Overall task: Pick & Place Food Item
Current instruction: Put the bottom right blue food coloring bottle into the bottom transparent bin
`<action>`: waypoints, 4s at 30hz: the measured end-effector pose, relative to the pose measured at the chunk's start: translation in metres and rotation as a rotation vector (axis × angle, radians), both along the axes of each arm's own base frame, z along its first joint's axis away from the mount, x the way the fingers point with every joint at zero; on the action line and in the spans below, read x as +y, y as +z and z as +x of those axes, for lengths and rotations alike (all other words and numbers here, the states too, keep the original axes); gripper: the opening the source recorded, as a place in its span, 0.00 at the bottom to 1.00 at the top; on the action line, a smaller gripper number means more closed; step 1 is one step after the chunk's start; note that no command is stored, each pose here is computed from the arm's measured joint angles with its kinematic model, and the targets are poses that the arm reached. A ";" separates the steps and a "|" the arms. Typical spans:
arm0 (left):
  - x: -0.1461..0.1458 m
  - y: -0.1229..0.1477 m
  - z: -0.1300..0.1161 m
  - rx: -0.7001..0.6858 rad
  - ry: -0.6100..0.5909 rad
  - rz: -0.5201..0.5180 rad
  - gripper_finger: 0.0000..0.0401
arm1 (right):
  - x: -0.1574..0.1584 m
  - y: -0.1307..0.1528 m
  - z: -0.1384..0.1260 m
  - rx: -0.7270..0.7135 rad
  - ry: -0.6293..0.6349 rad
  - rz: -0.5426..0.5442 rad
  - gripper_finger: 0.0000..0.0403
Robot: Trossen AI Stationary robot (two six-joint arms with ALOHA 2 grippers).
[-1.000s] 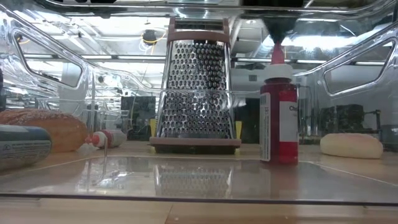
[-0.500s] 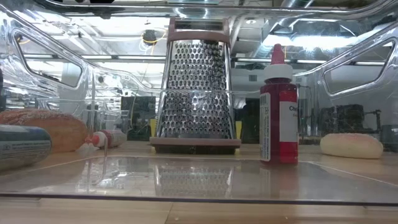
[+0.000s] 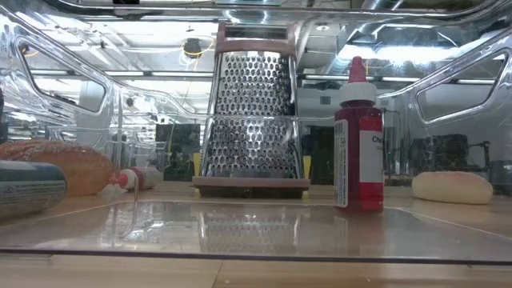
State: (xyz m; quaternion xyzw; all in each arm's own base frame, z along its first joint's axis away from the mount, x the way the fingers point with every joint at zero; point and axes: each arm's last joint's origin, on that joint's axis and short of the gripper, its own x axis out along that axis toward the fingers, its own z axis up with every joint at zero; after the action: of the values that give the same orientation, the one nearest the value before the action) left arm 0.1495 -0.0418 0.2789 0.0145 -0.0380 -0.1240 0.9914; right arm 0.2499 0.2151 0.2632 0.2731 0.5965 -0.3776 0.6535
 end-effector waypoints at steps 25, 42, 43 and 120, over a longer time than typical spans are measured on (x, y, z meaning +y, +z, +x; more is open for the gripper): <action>-0.010 0.003 -0.003 -0.041 -0.061 0.019 0.58 | -0.025 -0.100 -0.009 0.055 -0.052 0.122 0.62; -0.010 0.004 -0.003 -0.048 -0.061 0.017 0.58 | -0.026 -0.125 -0.019 -0.027 -0.100 0.081 0.43; -0.010 0.004 -0.003 -0.047 -0.061 0.017 0.58 | -0.026 -0.125 -0.020 -0.037 -0.101 0.070 0.40; -0.011 0.001 0.000 -0.008 -0.067 -0.050 0.58 | 0.007 -0.164 -0.038 -0.841 0.205 -0.945 0.25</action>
State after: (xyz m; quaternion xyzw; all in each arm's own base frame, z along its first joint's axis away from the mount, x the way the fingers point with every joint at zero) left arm 0.1493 -0.0524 0.2800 -0.0113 -0.0454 -0.1563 0.9866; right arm 0.2117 0.2226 0.0990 0.0218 0.0815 -0.3962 0.9143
